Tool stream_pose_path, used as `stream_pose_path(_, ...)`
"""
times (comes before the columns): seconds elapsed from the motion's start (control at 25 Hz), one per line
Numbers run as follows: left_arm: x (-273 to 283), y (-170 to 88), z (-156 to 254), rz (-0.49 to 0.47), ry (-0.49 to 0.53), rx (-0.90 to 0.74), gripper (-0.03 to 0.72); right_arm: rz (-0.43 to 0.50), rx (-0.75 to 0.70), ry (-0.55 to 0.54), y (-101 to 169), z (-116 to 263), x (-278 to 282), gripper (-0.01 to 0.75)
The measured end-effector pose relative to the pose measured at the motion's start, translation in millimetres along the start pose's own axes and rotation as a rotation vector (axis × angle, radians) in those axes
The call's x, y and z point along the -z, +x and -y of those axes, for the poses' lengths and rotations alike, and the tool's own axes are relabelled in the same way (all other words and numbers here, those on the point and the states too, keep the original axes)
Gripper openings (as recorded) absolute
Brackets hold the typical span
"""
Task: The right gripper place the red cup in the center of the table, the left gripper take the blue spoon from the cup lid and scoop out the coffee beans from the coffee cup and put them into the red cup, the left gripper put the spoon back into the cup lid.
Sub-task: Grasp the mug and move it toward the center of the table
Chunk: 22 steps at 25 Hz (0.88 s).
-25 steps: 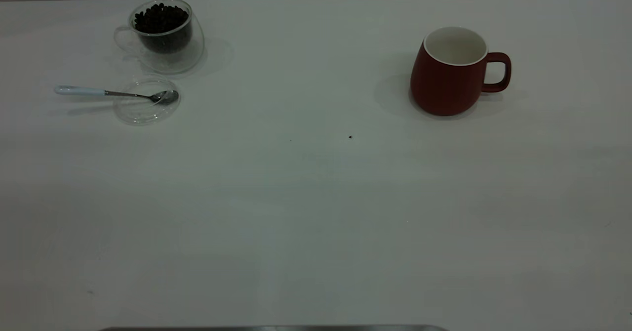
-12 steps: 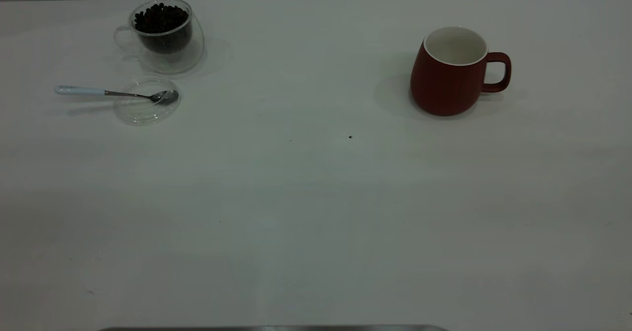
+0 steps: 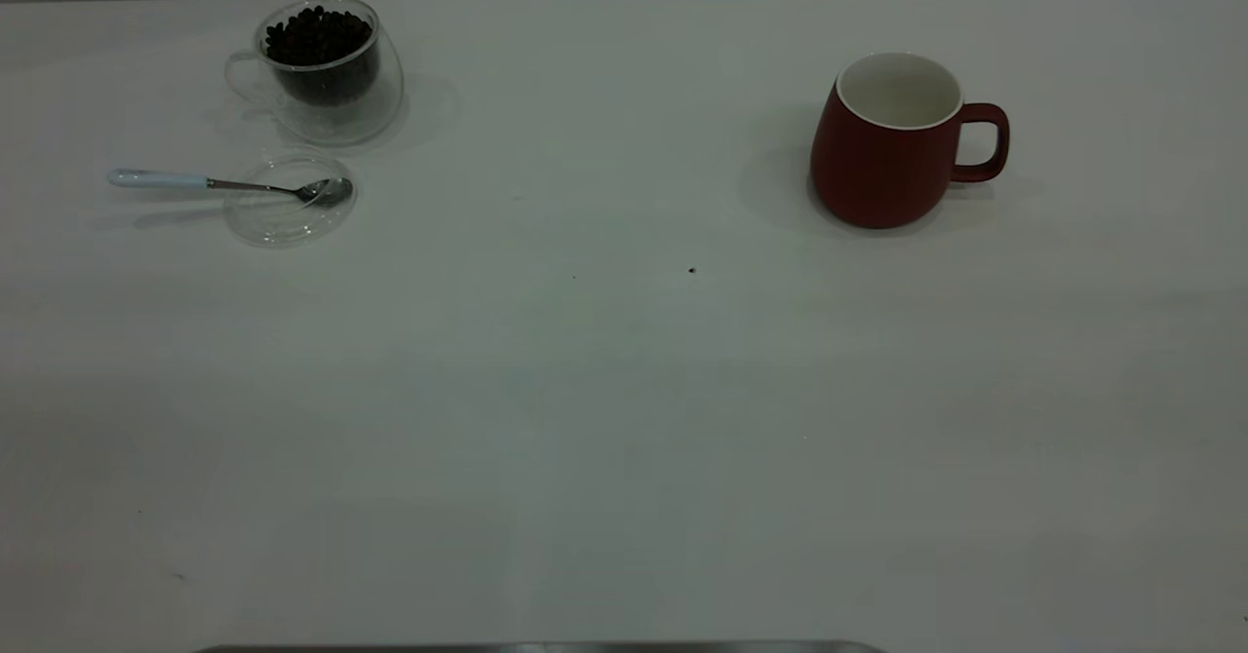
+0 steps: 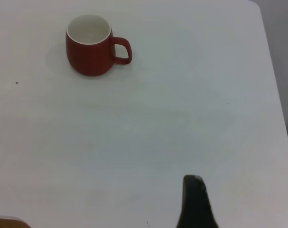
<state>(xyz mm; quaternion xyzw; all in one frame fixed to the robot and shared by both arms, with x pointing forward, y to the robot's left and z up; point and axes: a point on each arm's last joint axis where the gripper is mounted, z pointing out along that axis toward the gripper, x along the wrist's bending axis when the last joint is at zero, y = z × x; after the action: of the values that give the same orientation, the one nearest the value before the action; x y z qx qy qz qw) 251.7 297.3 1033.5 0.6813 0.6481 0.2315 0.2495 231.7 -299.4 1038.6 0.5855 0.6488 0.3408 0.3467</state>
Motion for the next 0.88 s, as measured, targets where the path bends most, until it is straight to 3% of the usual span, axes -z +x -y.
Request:
stream_pose_path(0.36,0.0,0.0,0.0,0.0,0.0,0.0,0.586,-0.005,-0.003,-0.005,0.5,-0.7,0.7,0.546)
stream_pose_path(0.52,0.0,0.0,0.0,0.0,0.0,0.0,0.586,-0.006,-0.001,0.001,-0.8,-22.2,8.2,0.546)
stream_pose_path(0.72,0.0,0.0,0.0,0.0,0.0,0.0,0.586,-0.023,-0.006,0.106,-2.7,-75.9,-12.3,0.546)
stream_pose_path(0.88,0.0,0.0,0.0,0.0,0.0,0.0,0.586,-0.053,0.027,0.241,-2.6,-110.5,-66.7,0.546)
